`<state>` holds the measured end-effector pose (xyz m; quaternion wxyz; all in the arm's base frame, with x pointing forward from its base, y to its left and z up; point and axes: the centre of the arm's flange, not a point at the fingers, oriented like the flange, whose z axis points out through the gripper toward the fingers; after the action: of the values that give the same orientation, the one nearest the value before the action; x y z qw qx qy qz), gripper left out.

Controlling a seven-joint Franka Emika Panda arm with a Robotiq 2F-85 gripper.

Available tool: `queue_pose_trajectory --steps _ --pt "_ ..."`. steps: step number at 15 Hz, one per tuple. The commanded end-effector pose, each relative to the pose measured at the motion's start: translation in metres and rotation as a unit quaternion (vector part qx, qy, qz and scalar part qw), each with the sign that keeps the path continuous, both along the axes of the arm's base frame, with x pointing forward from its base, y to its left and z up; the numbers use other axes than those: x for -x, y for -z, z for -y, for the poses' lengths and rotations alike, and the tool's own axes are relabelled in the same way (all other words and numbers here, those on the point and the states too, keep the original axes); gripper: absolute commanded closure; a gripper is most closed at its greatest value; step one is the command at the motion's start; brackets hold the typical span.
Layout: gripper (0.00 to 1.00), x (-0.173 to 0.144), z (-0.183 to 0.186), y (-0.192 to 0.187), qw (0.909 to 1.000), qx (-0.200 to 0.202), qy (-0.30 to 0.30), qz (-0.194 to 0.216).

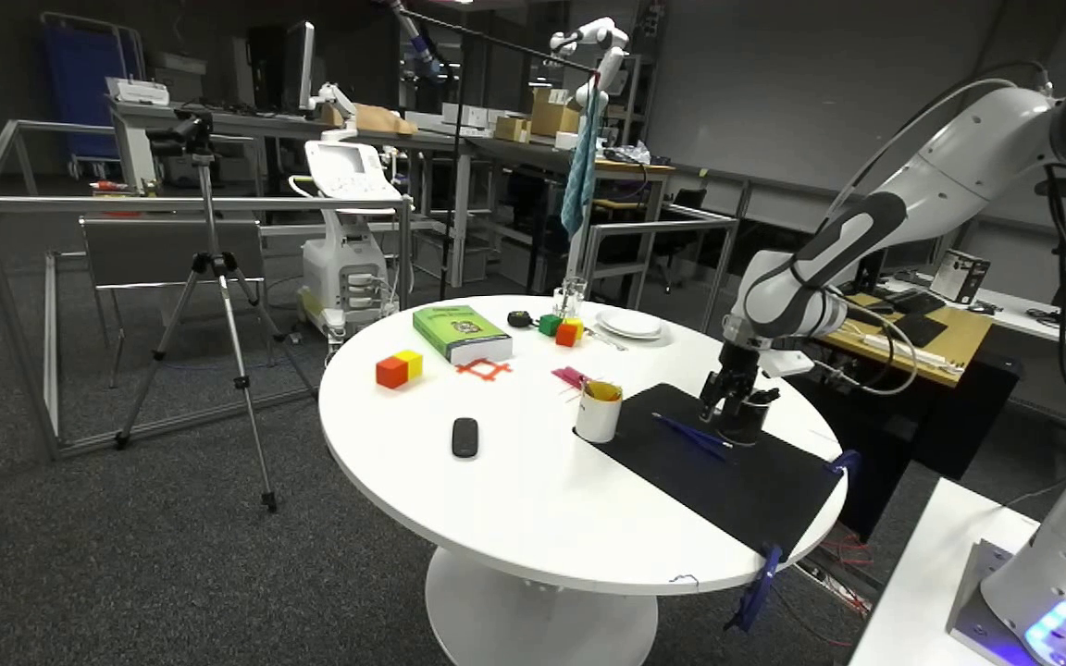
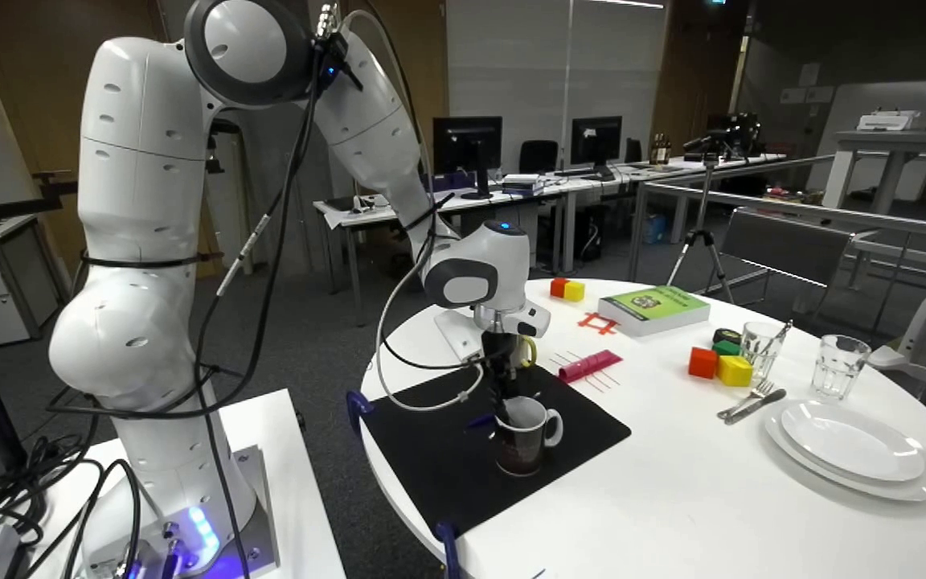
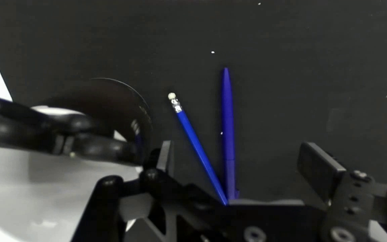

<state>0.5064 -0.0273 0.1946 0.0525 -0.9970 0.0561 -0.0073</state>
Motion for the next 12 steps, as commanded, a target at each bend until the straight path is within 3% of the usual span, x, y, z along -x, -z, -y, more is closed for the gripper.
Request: queue_pose_trajectory --steps 1,12 --pt "0.0 0.006 0.004 0.014 0.9999 -0.001 0.004 0.013" --pt "0.0 0.009 -0.014 0.027 0.9992 0.008 -0.005 0.038"
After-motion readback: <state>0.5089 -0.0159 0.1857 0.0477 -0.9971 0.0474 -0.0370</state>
